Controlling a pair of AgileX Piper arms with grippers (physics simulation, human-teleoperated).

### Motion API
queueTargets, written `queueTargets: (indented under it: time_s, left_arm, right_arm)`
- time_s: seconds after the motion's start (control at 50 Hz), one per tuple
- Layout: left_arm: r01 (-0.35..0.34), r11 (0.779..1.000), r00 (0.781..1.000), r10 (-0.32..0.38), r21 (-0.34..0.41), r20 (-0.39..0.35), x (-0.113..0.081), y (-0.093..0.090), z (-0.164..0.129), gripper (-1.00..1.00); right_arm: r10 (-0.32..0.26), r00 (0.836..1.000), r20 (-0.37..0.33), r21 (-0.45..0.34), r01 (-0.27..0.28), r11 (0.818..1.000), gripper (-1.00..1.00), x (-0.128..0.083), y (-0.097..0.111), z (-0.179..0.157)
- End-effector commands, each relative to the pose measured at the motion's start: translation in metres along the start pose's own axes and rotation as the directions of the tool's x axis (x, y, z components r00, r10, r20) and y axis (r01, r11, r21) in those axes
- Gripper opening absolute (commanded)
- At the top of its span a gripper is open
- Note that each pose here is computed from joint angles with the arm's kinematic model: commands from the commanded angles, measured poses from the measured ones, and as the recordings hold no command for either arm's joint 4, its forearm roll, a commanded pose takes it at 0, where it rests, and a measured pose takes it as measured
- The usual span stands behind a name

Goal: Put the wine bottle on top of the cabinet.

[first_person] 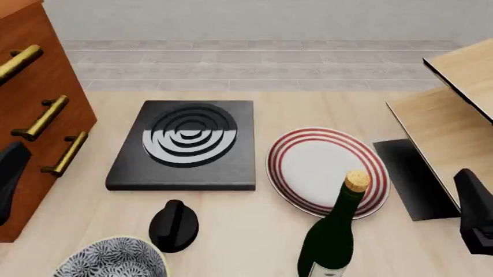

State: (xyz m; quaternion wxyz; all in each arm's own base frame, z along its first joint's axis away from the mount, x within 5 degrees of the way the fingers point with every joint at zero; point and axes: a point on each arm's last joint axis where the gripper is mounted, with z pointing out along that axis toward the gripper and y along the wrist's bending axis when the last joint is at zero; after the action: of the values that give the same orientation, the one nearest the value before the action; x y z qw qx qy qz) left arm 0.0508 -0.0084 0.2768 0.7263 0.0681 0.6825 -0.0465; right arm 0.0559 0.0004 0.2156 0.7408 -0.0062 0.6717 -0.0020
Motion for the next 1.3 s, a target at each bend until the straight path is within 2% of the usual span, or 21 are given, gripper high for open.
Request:
queueTargets:
  time_s: [0.02,0.06,0.14,0.2,0.24,0.32,0.4,0.42,0.48,0.5,0.54,0.62,0.74,0.8,0.88,0.9,0.98,1.14,1.2,1.26,1.3]
  left_arm:
    - [-0.038,0.989,0.999,0.04,0.14,-0.01,-0.037,-0.006,0.0,1.0]
    - [0.0,0.987,1.0,0.003,0.162,-0.019,-0.042,-0.007,0.002,1.0]
    - [-0.033,0.967,0.998,0.045,0.253,-0.039,-0.04,-0.014,0.009,1.0]
    - [0.038,0.965,0.999,-0.029,0.259,-0.038,-0.052,-0.013,0.006,1.0]
    - [0.005,0.963,1.0,0.002,0.268,-0.028,-0.057,-0.013,0.007,1.0]
    - [0.01,0.949,1.0,-0.005,0.314,-0.019,-0.07,-0.016,0.008,1.0]
    - [-0.016,0.908,1.0,0.025,0.418,-0.016,-0.084,-0.025,0.014,1.0]
    - [0.003,0.907,1.0,-0.002,0.422,-0.004,-0.094,-0.024,0.012,1.0]
    - [0.005,0.901,1.0,-0.005,0.434,-0.003,-0.098,-0.026,0.015,1.0]
    - [-0.013,0.881,1.0,0.02,0.473,-0.012,-0.098,-0.033,0.022,1.0]
    - [-0.01,0.876,1.0,0.018,0.483,-0.012,-0.1,-0.034,0.023,1.0]
    - [-0.016,0.839,0.999,0.033,0.544,-0.021,-0.107,-0.047,0.034,1.0]
    - [-0.016,0.807,0.999,0.034,0.591,-0.02,-0.119,-0.06,0.043,1.0]
    - [-0.014,0.786,0.999,0.042,0.618,-0.031,-0.118,-0.069,0.05,1.0]
    - [0.006,0.782,0.999,0.028,0.623,-0.045,-0.116,-0.073,0.053,1.0]
    - [0.01,0.771,0.998,0.027,0.637,-0.049,-0.115,-0.077,0.054,1.0]
    - [0.025,0.753,0.997,0.026,0.658,-0.068,-0.114,-0.086,0.059,1.0]
    - [0.047,0.721,0.996,0.016,0.692,-0.084,-0.11,-0.105,0.069,1.0]
    - [0.051,0.716,0.996,0.014,0.697,-0.087,-0.108,-0.109,0.071,1.0]
    - [0.056,0.701,0.996,0.015,0.711,-0.093,-0.105,-0.117,0.074,1.0]
    - [0.093,0.681,0.994,-0.023,0.727,-0.106,-0.107,-0.123,0.073,1.0]
  right_arm:
    - [-0.002,1.0,0.003,0.0,0.002,1.0,1.0,0.0,0.0,0.0]
    - [-0.005,1.0,0.006,0.0,0.005,1.0,1.0,0.0,0.0,0.0]
    - [0.005,1.0,-0.006,0.001,-0.005,1.0,1.0,0.001,0.0,0.0]
    - [-0.005,1.0,0.005,0.0,0.005,1.0,1.0,0.0,0.0,0.0]
    - [-0.003,1.0,0.004,0.0,0.003,1.0,1.0,0.0,0.0,0.0]
    - [0.003,1.0,-0.003,0.001,-0.003,1.0,1.0,0.0,0.0,0.0]
    - [-0.004,1.0,0.005,0.0,0.004,1.0,1.0,-0.001,0.0,0.0]
    - [0.0,1.0,-0.001,0.0,0.0,1.0,1.0,0.0,0.0,0.0]
    - [0.004,1.0,-0.005,0.001,-0.004,1.0,1.0,0.001,0.0,0.0]
    - [-0.002,1.0,0.002,0.0,0.002,1.0,1.0,0.0,0.0,0.0]
    - [-0.003,1.0,0.003,0.0,0.003,1.0,1.0,0.0,0.0,0.0]
    - [0.0,1.0,0.0,0.001,0.0,1.0,1.0,0.0,0.0,0.0]
    - [-0.004,1.0,0.004,0.0,0.004,1.0,1.0,0.0,0.0,0.0]
    - [-0.002,1.0,0.002,0.0,0.002,1.0,1.0,0.0,0.0,0.0]
    - [0.004,1.0,-0.004,0.001,-0.004,1.0,1.0,0.0,0.0,0.0]
    - [0.0,1.0,0.0,0.001,0.0,1.0,1.0,0.0,0.0,0.0]
    - [-0.004,1.0,0.004,0.0,0.004,1.0,1.0,0.0,0.0,0.0]
    - [-0.002,1.0,0.002,0.001,0.002,1.0,1.0,0.0,0.0,0.0]
    - [-0.003,1.0,0.003,0.0,0.003,1.0,1.0,0.0,0.0,0.0]
    - [-0.002,1.0,0.002,0.001,0.002,1.0,1.0,0.0,0.0,0.0]
    - [0.002,1.0,-0.002,0.001,-0.002,1.0,1.0,0.0,0.0,0.0]
